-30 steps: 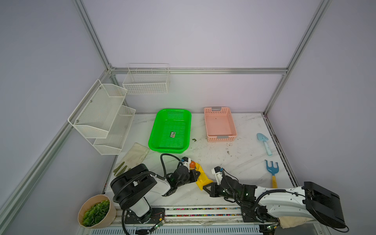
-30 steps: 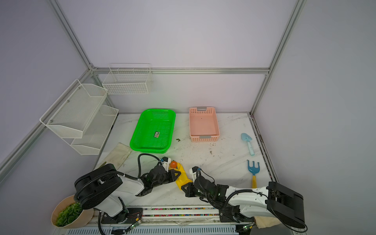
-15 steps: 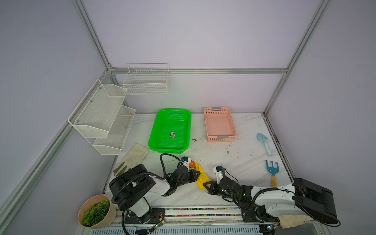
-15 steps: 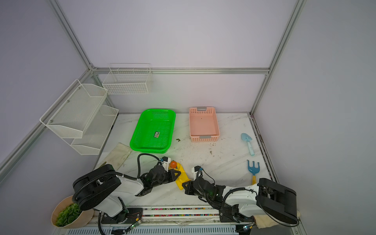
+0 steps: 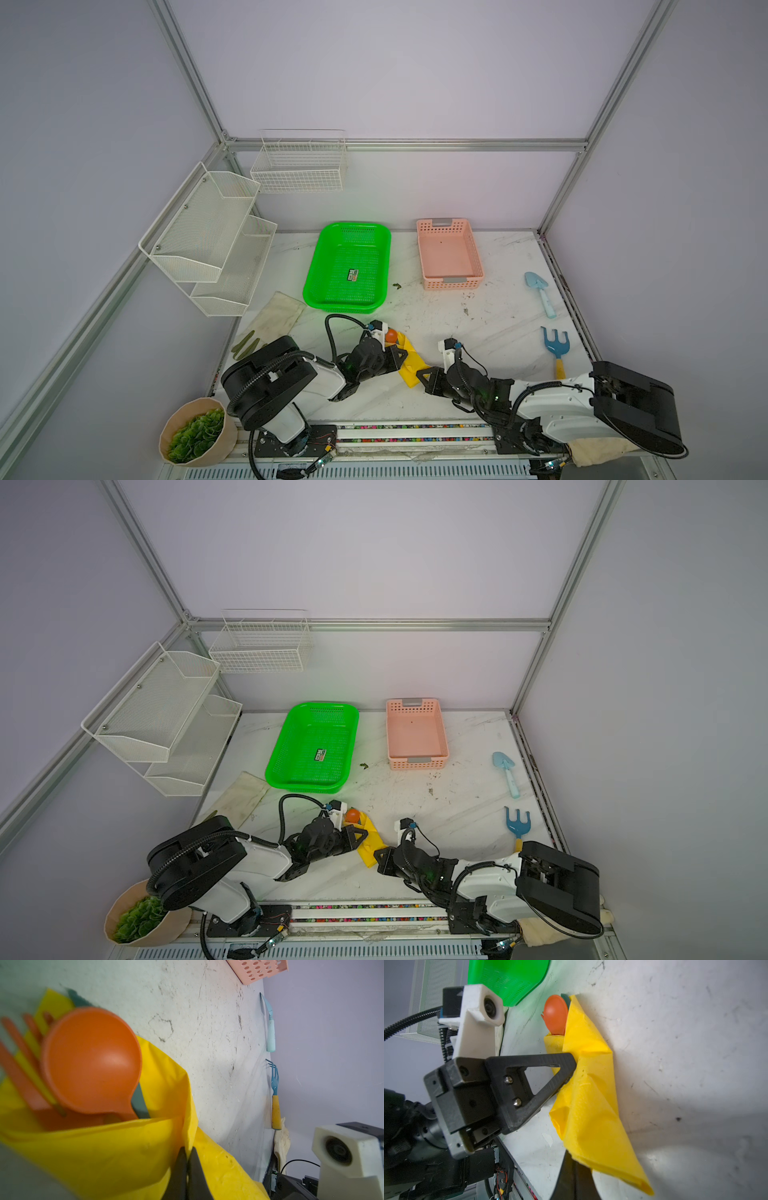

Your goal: Place the utensils on the paper napkin and roll it up

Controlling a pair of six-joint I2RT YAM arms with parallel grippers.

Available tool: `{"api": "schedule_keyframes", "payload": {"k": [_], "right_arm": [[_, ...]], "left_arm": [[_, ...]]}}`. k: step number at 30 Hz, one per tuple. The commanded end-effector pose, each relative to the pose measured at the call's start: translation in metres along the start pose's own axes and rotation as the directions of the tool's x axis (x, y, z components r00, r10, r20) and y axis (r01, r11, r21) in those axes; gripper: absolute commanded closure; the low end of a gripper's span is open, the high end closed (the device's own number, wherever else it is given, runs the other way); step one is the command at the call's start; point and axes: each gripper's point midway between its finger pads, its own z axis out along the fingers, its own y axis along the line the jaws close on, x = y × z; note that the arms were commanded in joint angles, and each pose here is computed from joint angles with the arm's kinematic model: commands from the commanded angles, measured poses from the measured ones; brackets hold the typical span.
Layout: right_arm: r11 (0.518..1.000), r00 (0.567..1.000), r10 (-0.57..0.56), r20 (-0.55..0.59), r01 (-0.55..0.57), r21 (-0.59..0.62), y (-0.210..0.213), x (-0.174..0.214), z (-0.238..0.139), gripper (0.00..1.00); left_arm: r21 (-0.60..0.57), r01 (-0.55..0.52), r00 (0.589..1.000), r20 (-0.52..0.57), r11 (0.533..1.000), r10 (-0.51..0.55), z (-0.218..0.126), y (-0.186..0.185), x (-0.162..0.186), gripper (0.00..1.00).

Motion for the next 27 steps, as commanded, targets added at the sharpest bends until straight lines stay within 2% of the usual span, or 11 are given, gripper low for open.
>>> {"api": "schedule_keyframes", "payload": {"k": [1, 10, 27], "right_arm": [[0.999, 0.999, 0.031, 0.023, -0.032, 0.033, -0.008, -0.001, 0.003, 1.0], [0.992, 0.995, 0.078, 0.056, -0.083, 0.094, -0.028, -0.003, 0.004, 1.0], [0.974, 0.995, 0.097, 0.035, -0.103, 0.202, -0.053, 0.006, 0.016, 1.0]], "left_arm": [[0.047, 0.013, 1.0, 0.009, 0.999, -0.013, -0.005, -0.006, -0.002, 0.95], [0.06, 0.015, 1.0, -0.003, 0.998, -0.015, -0.008, -0.006, -0.002, 0.95], [0.029, -0.02, 0.999, -0.043, 0.999, 0.022, -0.022, -0.003, -0.003, 0.95]]}}
